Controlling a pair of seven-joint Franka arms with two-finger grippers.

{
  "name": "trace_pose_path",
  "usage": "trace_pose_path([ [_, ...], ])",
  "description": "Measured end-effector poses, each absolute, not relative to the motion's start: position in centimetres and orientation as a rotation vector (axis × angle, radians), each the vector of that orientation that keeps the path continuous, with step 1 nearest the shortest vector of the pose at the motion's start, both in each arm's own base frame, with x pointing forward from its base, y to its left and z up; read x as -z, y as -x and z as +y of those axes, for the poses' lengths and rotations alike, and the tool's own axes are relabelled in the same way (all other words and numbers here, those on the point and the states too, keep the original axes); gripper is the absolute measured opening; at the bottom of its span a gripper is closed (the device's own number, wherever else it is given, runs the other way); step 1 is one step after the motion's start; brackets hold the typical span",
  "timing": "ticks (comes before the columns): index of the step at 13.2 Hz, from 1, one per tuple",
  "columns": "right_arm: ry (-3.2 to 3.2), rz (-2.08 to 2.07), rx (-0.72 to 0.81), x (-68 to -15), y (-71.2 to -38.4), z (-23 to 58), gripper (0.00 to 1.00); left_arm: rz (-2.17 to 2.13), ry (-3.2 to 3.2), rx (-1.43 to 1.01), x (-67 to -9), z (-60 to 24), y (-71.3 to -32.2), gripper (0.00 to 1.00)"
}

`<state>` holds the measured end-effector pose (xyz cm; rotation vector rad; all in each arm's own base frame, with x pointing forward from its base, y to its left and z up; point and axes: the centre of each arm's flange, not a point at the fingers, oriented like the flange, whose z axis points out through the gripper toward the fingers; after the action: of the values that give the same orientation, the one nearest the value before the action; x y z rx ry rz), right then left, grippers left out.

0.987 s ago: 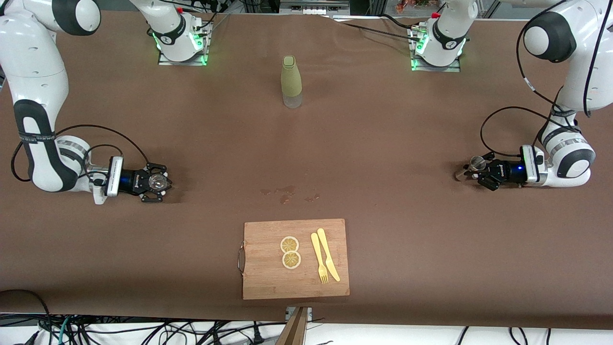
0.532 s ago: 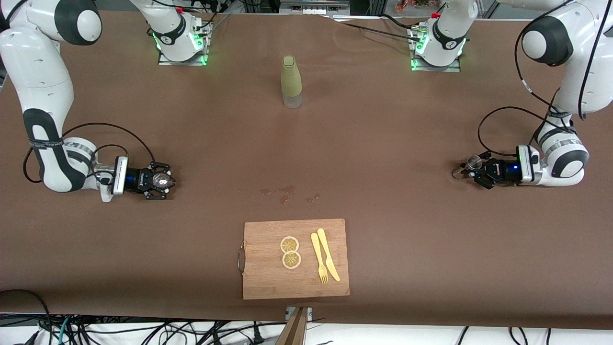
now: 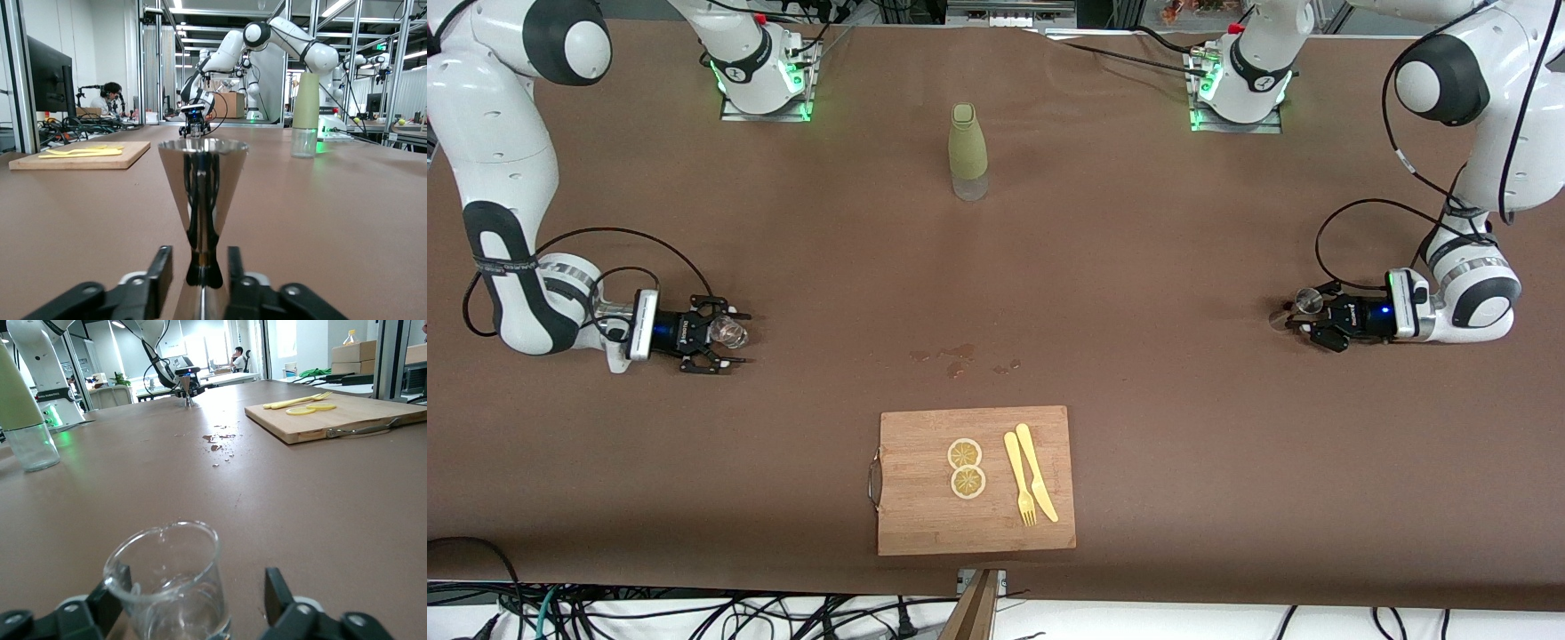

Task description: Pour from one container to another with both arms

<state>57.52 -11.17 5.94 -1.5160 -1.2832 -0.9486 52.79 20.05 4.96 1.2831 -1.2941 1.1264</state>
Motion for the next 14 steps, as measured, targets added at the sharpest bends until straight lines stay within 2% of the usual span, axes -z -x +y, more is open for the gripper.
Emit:
trace_pose_path([
  [1, 1.515, -1.283, 0.944, -6.0, -57.3, -11.8, 1.0, -1.295, -1.29, -1.123, -5.0, 20.1, -52.8, 0.53],
  [2, 1.509, -1.281, 0.939, -6.0, -56.9, -12.4, 1.0, -1.299, -1.303, -1.116, -5.1, 20.3, -53.1, 0.67],
  [4, 1.495, -1.282, 0.921, -6.1, -56.3, -13.6, 1.0, -1.305, -1.342, -1.073, -5.9, 20.8, -54.5, 0.87],
  [5, 1.496, -1.285, 0.904, -6.3, -56.1, -14.4, 1.0, -1.298, -1.374, -0.995, -6.9, 21.2, -55.4, 0.96],
  [6, 1.499, -1.288, 0.881, -6.8, -55.8, -15.5, 1.0, -1.287, -1.421, -0.887, -8.2, 21.8, -56.3, 1.0],
  [10, 1.57, -1.283, 0.741, -12.1, -56.6, -20.2, 1.0, -1.161, -1.69, -0.492, -15.8, 24.3, -59.2, 1.0],
  [14, 1.706, -1.213, 0.553, -18.3, -58.8, -21.2, 1.0, -0.976, -1.965, -0.153, -24.4, 22.9, -62.1, 1.0],
])
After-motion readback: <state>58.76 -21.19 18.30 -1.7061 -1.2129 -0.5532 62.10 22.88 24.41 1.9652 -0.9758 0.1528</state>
